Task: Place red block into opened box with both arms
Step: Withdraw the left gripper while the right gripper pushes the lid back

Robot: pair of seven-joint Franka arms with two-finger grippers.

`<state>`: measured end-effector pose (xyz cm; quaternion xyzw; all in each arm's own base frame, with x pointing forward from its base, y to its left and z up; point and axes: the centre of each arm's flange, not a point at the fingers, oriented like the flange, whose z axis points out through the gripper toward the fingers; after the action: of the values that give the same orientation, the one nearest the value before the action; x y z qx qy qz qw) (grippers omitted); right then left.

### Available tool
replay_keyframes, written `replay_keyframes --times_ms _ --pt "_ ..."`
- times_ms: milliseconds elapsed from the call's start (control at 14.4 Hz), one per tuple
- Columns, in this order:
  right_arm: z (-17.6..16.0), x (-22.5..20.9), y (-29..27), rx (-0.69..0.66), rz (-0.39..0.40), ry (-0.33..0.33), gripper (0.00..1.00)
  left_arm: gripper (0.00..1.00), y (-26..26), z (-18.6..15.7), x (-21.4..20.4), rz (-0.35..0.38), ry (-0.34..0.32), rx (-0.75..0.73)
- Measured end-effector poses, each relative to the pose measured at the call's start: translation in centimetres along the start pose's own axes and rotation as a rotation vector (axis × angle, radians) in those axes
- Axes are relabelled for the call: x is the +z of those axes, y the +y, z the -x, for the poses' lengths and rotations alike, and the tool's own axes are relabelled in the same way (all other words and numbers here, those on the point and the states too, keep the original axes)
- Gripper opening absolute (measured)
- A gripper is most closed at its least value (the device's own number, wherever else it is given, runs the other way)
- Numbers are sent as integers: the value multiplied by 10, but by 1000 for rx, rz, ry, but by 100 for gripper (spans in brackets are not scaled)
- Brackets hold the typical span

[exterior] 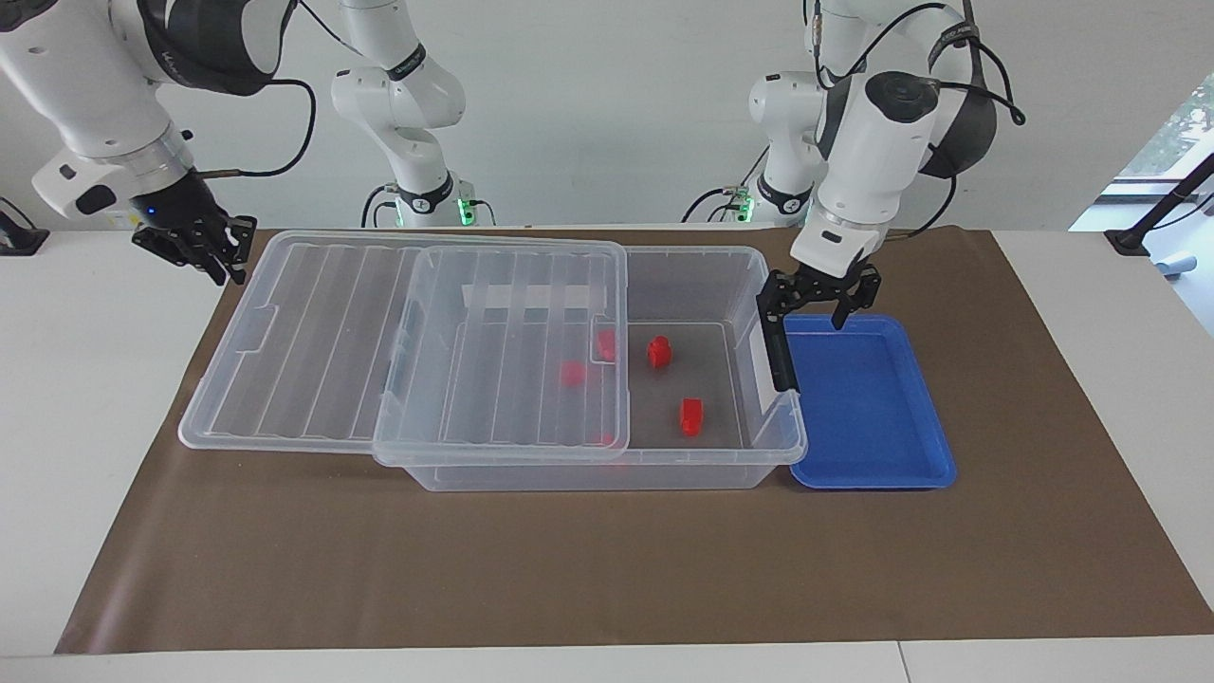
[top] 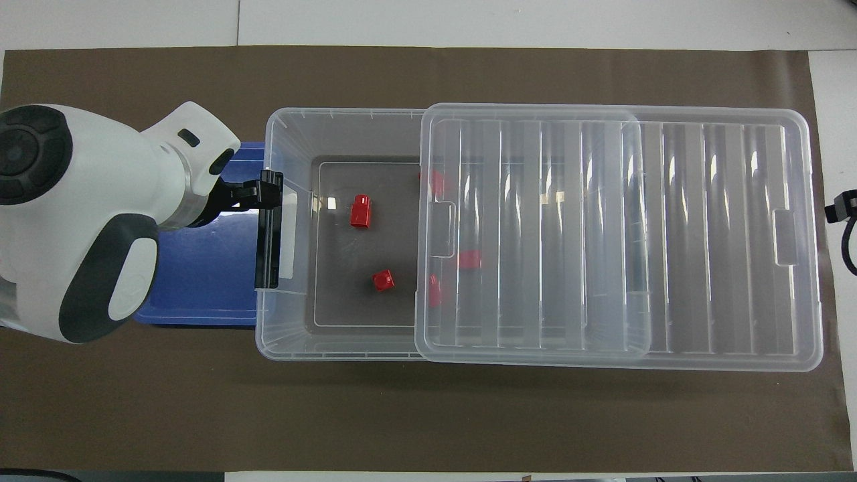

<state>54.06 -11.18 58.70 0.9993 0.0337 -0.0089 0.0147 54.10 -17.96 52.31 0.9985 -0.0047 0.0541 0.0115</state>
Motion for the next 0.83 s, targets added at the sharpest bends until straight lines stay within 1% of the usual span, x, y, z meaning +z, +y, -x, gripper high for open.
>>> replay_keyframes --times_ms 69,208,417,625,834 --pt "0 6 9 6 1 4 1 100 -9 -3 -5 -2 0 7" --pt "-2 20 31 -17 8 17 1 100 -19 -5 -10 -5 -3 15" --pt "-9 48 60 -47 19 17 1 100 -20 -4 -10 -9 -17 44" --pt "-12 80 72 -66 25 20 1 100 -22 -4 -10 -11 -23 47" --pt "-8 103 72 -65 21 10 1 100 -26 -7 -16 -11 -19 44"
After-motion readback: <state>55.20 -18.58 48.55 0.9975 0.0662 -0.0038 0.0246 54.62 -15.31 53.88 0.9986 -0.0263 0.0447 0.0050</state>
